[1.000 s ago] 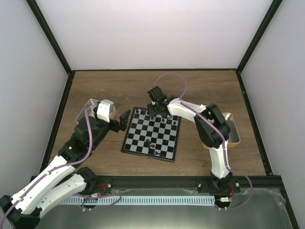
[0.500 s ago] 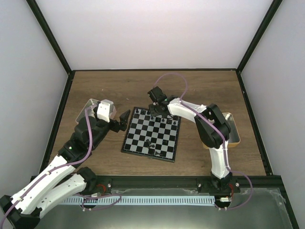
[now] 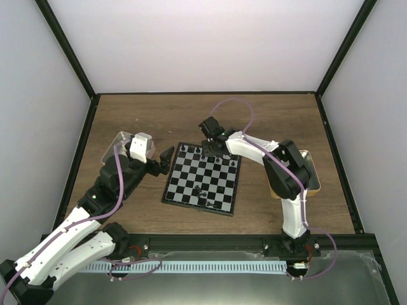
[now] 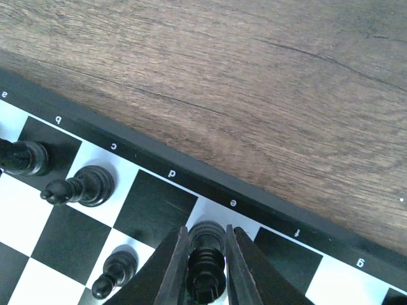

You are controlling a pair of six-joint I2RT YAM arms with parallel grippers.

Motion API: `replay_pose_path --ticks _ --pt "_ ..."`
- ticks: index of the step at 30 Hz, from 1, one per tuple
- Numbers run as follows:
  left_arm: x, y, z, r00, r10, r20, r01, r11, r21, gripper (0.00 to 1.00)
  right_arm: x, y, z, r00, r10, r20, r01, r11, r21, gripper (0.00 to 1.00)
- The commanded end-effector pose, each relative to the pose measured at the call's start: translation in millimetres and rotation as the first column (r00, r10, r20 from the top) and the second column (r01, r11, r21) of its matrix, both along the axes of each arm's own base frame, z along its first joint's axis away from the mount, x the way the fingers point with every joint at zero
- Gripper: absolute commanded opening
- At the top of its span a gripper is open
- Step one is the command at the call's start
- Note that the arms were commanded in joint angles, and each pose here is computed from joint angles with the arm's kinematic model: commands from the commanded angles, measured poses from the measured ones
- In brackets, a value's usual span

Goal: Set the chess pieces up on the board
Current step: Adjust the chess piece on the chessboard, then pick up the chess piece from the chessboard.

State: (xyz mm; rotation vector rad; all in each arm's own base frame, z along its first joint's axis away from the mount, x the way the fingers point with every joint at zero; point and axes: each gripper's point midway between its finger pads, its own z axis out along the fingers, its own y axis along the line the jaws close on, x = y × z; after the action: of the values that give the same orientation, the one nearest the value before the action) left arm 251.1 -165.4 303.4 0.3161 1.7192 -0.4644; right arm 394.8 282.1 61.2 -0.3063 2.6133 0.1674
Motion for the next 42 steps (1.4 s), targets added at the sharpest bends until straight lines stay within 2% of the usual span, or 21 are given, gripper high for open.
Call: replay_pose_path --ticks 1,8,13,16,19,24,28,32,34,39,42 --pt "0.1 -1.7 6.7 1.000 -0.010 0.017 0.010 1.000 -0.013 1.00 -0.1 -6.3 15.3 0.999 -0.037 0.025 0.036 0.999 0.014 0.19" --pt "0.6 -1.6 6.4 1.000 -0.009 0.015 0.009 1.000 -0.011 1.00 5.6 -1.8 26.4 0.998 -0.054 0.041 0.052 0.998 0.043 0.31" --pt "1.2 -3.2 5.7 1.000 -0.013 0.015 0.014 1.000 -0.009 1.00 8.1 -0.3 66.5 0.992 -0.081 0.099 0.069 0.991 0.111 0.38" --pt "2.0 -5.6 4.7 1.000 -0.021 0.012 0.021 1.000 -0.009 1.00 3.4 -5.5 89.7 0.986 -0.109 0.123 0.090 0.985 0.149 0.45" --pt "2.2 -9.5 2.2 0.999 -0.037 0.001 0.037 0.999 -0.011 1.00 -8.3 -12.0 106.2 0.984 -0.114 0.134 0.088 0.979 0.185 0.50" --pt "0.8 -19.5 -7.1 0.996 -0.080 -0.049 0.078 0.996 -0.045 1.00 -44.8 -19.7 109.4 0.994 -0.056 0.091 0.033 0.970 0.240 0.52" --pt "0.0 -28.2 -38.8 0.977 -0.098 -0.190 0.078 0.991 -0.109 0.99 -72.3 -37.5 103.8 0.995 -0.084 0.055 0.066 0.961 0.269 0.52" --pt "-8.8 -41.0 -104.7 0.881 -0.114 -0.458 0.062 0.990 -0.127 0.86 -92.8 -55.4 99.0 0.989 -0.142 0.043 0.122 0.943 0.310 0.52" --pt "-15.6 -42.9 -129.2 0.827 -0.103 -0.553 0.044 0.992 -0.119 0.82 -97.6 -60.5 99.6 0.984 -0.172 0.045 0.147 0.930 0.338 0.52" --pt "-27.4 -49.1 -171.4 0.700 -0.064 -0.711 -0.009 0.995 -0.099 0.70 -101.3 -70.1 100.2 0.970 -0.236 0.063 0.194 0.902 0.385 0.51" --pt "-30.6 -59.7 -186.8 0.654 -0.063 -0.754 -0.003 0.996 -0.086 0.63 -102.7 -75.4 96.9 0.963 -0.263 0.066 0.218 0.895 0.389 0.51"
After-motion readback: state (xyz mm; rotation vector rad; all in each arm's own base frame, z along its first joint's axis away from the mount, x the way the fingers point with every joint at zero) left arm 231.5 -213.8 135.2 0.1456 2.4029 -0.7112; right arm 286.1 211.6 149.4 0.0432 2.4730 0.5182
